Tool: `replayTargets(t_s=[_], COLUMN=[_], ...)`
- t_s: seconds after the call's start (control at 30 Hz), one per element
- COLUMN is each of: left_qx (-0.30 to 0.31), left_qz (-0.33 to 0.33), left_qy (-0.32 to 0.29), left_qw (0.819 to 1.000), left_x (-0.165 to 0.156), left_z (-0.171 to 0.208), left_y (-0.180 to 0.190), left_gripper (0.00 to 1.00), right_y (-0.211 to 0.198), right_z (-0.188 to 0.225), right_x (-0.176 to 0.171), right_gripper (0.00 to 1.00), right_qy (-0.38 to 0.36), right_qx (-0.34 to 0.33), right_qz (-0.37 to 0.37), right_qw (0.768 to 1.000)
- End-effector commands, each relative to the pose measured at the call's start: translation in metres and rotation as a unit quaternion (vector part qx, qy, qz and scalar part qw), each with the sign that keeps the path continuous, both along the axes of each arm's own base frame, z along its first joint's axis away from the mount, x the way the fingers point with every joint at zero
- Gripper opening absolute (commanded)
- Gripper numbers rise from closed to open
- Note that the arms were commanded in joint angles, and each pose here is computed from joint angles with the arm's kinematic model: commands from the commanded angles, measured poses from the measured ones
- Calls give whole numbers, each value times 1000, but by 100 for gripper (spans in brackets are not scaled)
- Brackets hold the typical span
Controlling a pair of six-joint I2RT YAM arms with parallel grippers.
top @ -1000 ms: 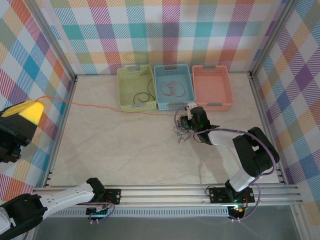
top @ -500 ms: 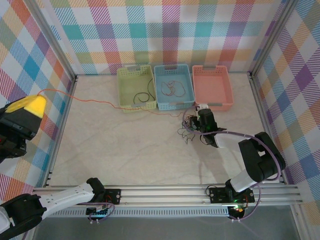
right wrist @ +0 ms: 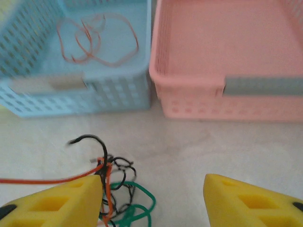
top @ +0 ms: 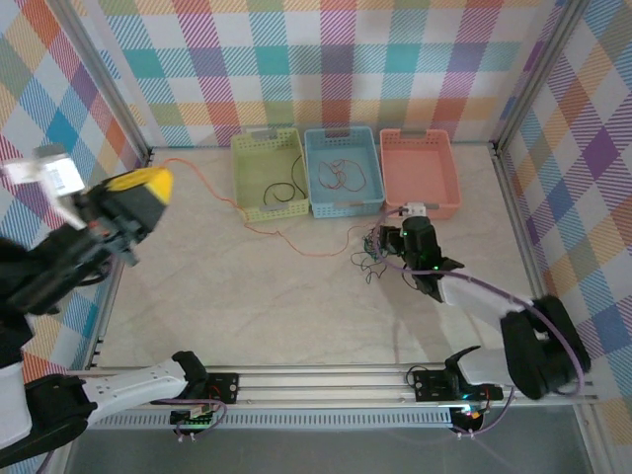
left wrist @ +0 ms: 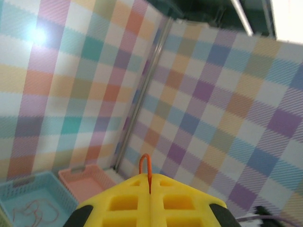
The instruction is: Untangle the cables
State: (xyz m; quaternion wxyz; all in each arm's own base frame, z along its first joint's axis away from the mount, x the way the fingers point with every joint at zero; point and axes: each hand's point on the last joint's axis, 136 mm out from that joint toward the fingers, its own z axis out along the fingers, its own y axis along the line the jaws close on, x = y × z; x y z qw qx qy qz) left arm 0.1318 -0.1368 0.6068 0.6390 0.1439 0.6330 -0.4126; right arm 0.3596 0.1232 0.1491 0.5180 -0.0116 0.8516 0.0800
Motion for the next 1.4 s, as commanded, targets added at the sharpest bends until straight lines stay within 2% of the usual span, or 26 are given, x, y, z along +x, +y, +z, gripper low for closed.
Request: replayTargets(t_s=[0.0,0.1,0.2,0.3,0.37,0.4,0.5,0.63,0.93,1.1,1.27,1.37], left_qx=[28,38,59,75,90,97,110,101,77,75,61,59], left_qz=[-3,0,-33,-69,-92,-103,-136,-156,-201,-205,-229,-228], left_qy=[24,28,43,59,67,74,91,97,99,99,100,99], left_qw=[999,999,997,993,989,987,980,978,972,971,966,967], left_x=[21,27,26,25,24,24,22,18,1,0,-6,-8], left_z=[-18,-23,-32,-44,-51,-56,-68,-70,-56,-54,-47,-44], left_y=[-27,-33,-49,-67,-79,-84,-99,-105,-108,-108,-113,-111], left_gripper=[0,0,0,0,0,0,0,0,0,0,0,0], right_y=[-16,-25,5,60,86,100,120,135,160,172,186,191], right_z=[38,64,91,125,139,149,168,174,156,143,136,132], right_x=[-18,-31,-45,-72,-94,-110,-141,-175,-170,-149,-128,-114], right_gripper=[64,65,60,58,63,65,67,73,74,70,67,56], right_qy=[-50,-99,-154,-194,-196,-202,-224,-269,-259,-235,-233,-224], right_qx=[-14,-13,34,89,122,138,151,109,79,70,64,57], right_qz=[-3,-6,86,254,342,396,470,529,573,562,557,545], right_qw=[999,995,984,943,911,885,840,798,774,790,795,806])
